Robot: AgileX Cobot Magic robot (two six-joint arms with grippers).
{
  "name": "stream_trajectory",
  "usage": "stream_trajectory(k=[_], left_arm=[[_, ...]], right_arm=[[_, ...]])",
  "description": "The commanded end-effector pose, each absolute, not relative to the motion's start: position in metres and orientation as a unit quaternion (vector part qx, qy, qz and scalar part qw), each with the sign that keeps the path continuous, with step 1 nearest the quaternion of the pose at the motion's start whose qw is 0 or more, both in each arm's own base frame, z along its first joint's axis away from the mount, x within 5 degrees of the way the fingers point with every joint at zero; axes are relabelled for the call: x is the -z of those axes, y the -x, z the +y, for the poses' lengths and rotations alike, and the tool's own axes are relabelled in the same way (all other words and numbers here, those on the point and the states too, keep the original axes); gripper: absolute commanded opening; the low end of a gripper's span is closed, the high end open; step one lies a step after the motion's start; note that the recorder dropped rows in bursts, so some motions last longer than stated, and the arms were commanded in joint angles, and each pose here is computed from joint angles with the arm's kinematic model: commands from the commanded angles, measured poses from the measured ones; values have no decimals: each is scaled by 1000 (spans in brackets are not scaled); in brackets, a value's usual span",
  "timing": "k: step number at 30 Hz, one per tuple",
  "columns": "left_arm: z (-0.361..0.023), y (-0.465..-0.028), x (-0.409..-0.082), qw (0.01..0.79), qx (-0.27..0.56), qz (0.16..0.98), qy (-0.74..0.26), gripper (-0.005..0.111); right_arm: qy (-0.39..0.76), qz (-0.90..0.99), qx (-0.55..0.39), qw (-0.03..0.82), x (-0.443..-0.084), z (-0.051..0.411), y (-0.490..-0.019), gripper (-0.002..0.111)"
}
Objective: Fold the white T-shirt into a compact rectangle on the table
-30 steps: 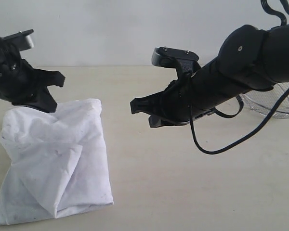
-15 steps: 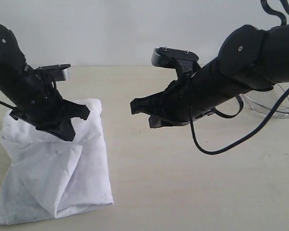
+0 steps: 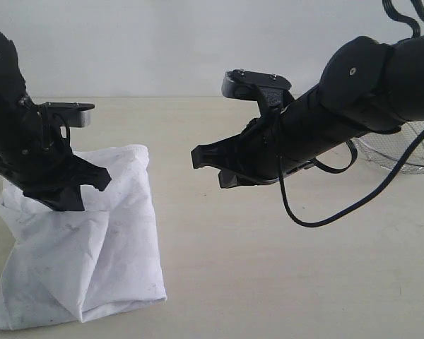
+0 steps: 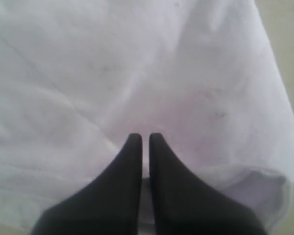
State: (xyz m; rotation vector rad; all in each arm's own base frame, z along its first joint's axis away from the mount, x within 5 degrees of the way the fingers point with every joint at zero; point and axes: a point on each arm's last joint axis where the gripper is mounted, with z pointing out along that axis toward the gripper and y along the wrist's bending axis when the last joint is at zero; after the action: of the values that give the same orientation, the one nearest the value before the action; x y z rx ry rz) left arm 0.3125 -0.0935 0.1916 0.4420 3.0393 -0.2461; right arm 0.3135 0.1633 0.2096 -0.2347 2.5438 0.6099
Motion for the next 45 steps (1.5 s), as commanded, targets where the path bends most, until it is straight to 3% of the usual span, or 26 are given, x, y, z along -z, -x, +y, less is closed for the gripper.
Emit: stream_trajectory(k=[1,12,19,26,30,33,36,38,45], left_arm=[[-88,-302,-206,7,55,985,-162,5],[-72,-287,-217,-51,-20,987,-153,5],[-58,-281,-243,-4,-64,989,-137,5],[-60,-270,-254,41,-29,991,-126,5],[-85,-284,-249,100,92,982,-130,5],[-98,-293,-226,70,144,977,-141,5],[-91,-297,-186,-27,91,986,-139,5],[-82,-292,-177,-67,47,987,-140,5],[-69,-269,-206,-85,3,984,-154,5]], right_arm=[[93,936,-220,260,-212,160,-313,0],[103,936,-219,255,-212,160,-312,0],[113,940,-223,230,-210,160,-308,0],[130,946,-236,182,-209,144,-314,0],[133,928,-295,182,-214,145,-319,0],[130,917,-325,193,-217,150,-321,0],[137,913,-334,192,-217,152,-321,0],[140,913,-334,191,-217,152,-320,0],[145,917,-339,153,-200,154,-320,0]])
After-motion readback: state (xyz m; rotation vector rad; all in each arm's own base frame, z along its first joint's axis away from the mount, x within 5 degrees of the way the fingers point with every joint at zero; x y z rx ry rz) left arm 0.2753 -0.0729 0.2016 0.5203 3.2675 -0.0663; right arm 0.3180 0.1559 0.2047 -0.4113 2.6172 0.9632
